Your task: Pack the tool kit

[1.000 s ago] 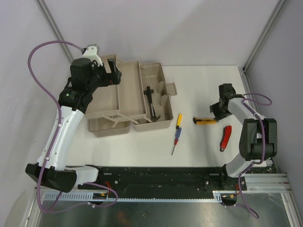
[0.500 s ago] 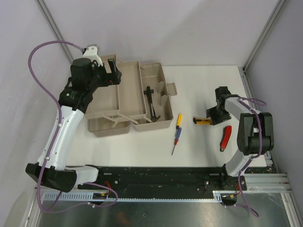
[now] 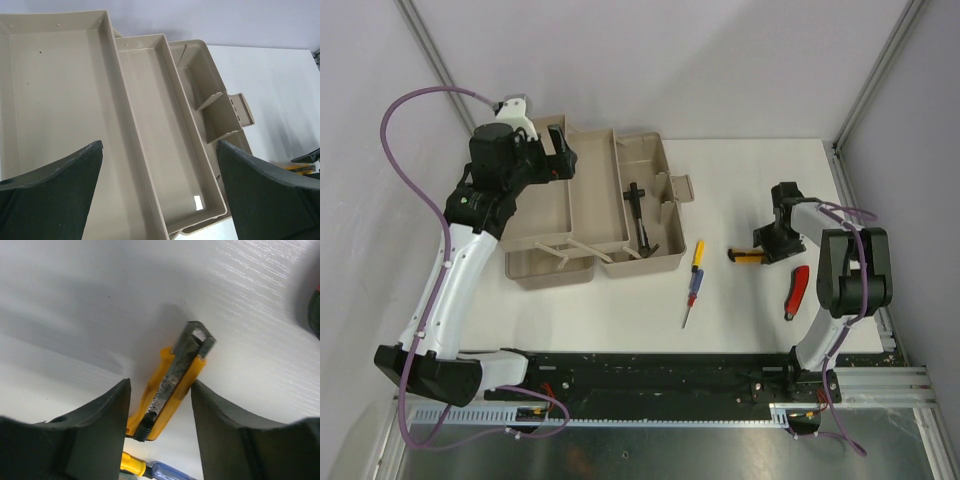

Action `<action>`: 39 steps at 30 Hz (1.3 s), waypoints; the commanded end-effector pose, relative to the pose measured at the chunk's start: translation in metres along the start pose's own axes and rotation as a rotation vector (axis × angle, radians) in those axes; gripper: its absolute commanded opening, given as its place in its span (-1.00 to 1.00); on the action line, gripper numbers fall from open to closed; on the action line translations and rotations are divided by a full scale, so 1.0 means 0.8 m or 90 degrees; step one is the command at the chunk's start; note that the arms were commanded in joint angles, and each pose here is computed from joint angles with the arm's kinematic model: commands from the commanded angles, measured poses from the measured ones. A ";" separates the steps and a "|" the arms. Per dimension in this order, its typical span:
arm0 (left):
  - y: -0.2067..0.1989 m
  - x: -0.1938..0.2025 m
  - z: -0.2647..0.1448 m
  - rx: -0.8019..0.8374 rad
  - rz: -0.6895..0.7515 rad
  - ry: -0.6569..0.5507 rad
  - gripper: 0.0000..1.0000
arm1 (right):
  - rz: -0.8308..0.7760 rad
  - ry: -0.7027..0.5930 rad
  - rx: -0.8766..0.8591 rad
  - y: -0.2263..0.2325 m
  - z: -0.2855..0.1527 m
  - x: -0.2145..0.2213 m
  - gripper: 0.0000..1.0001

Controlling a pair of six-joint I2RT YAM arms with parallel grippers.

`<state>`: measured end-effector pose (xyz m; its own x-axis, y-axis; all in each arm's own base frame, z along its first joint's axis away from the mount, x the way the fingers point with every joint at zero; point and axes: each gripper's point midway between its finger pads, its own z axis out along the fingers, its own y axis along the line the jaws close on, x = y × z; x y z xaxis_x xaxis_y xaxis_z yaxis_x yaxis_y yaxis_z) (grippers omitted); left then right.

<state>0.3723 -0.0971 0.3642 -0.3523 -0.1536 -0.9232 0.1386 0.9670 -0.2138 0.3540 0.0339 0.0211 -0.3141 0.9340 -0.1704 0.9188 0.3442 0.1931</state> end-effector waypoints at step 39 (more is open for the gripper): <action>-0.352 0.213 0.051 0.522 -0.007 0.329 0.99 | -0.480 0.085 -0.745 0.153 -0.315 0.135 -0.97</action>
<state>0.2954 -0.3894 0.2232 -0.7151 0.2135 -0.6656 0.6612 0.5156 -0.5450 0.3860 0.1723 0.2236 -0.7183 0.5430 -0.4350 0.0154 0.6375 0.7703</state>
